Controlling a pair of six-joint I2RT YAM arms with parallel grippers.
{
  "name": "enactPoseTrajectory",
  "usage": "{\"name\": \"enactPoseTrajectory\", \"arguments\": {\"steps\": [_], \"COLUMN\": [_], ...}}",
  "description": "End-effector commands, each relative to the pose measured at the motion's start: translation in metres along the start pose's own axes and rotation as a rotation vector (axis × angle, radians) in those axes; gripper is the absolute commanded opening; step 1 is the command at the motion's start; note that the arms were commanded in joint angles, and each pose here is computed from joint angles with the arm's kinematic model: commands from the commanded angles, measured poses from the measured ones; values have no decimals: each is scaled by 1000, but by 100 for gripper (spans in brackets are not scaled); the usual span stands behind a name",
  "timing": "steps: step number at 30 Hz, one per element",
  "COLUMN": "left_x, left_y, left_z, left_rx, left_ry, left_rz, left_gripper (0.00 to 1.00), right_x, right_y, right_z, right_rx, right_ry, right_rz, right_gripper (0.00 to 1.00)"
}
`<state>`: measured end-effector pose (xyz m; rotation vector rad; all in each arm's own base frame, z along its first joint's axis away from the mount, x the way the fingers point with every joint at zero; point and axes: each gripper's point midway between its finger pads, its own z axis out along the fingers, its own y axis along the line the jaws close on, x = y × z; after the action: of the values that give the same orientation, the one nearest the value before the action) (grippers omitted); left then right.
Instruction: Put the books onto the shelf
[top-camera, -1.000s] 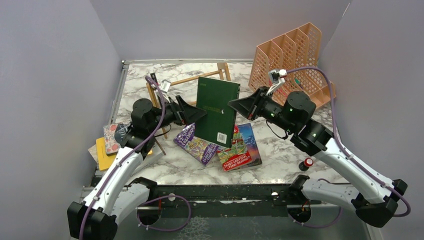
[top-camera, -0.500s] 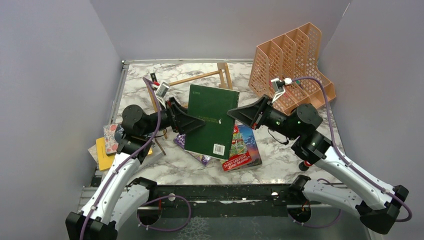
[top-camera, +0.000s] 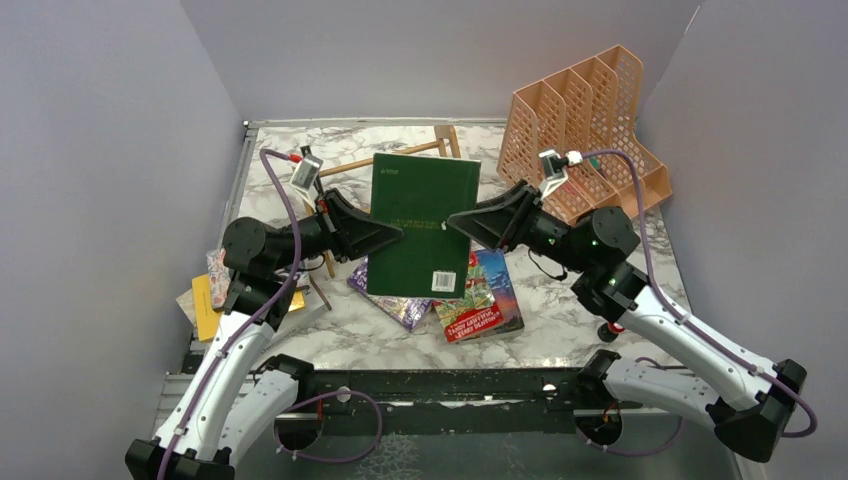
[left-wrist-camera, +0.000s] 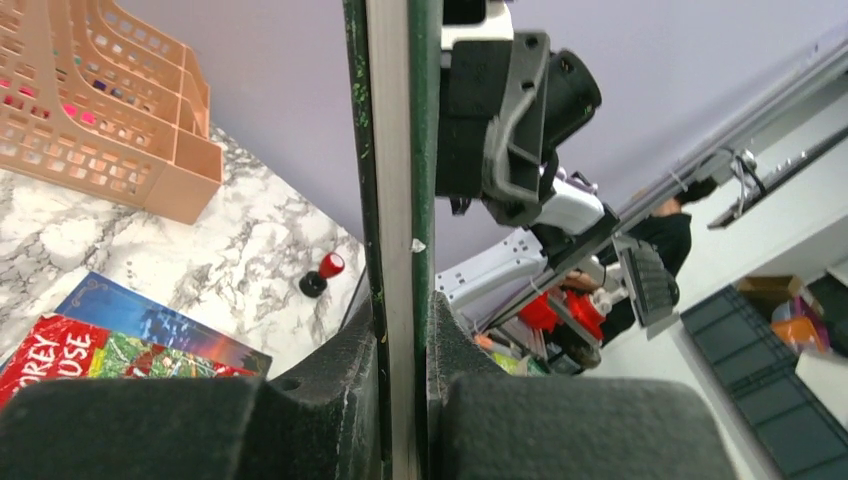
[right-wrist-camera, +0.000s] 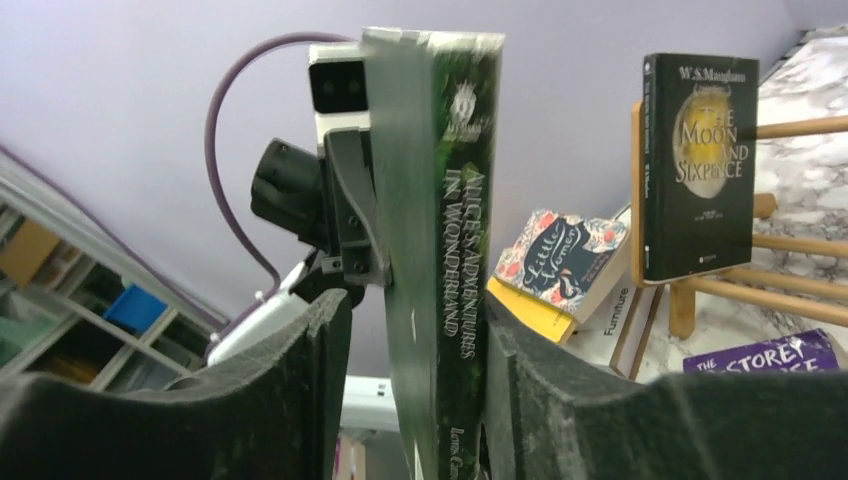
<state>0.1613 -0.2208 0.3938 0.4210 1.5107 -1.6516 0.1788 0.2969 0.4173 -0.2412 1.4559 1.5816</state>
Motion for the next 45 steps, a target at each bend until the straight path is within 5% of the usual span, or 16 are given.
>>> {"name": "enactPoseTrajectory", "arguments": {"steps": [1,8,10,13,15,18,22,29,35,45], "left_x": [-50,-70,-69,-65,-65,-70,-86,-93,-100,-128], "left_y": [-16,-22,-18,-8,2,33,70,92,85,58], "left_z": [7,9,9,8,6,-5,-51,-124,-145,-172], "left_rx": [-15,-25,-33,-59,-114,-349,-735,-1154,-1245,-1385], "left_ry": [-193,-257,-257,-256,-259,-255,-308,-339,-356,-366], "left_rz": [43,96,94,104,123,150,226,326,373,494], "left_gripper": [0,0,0,4,24,69,85,91,91,94], "right_x": [12,21,21,17,14,7,-2,-19,-22,51], "right_y": [39,39,38,33,23,8,-22,-100,-162,-209], "right_z": [3,2,1,6,12,18,27,58,107,194], "right_rx": [-209,-251,-248,-220,-160,-74,78,386,565,691], "right_ry": [84,103,101,94,94,84,60,58,46,38], "right_rz": [3,-7,-18,-59,-96,-165,-243,-430,-546,-725], "right_gripper": [55,49,37,5,1,1,1,1,1,1]}}
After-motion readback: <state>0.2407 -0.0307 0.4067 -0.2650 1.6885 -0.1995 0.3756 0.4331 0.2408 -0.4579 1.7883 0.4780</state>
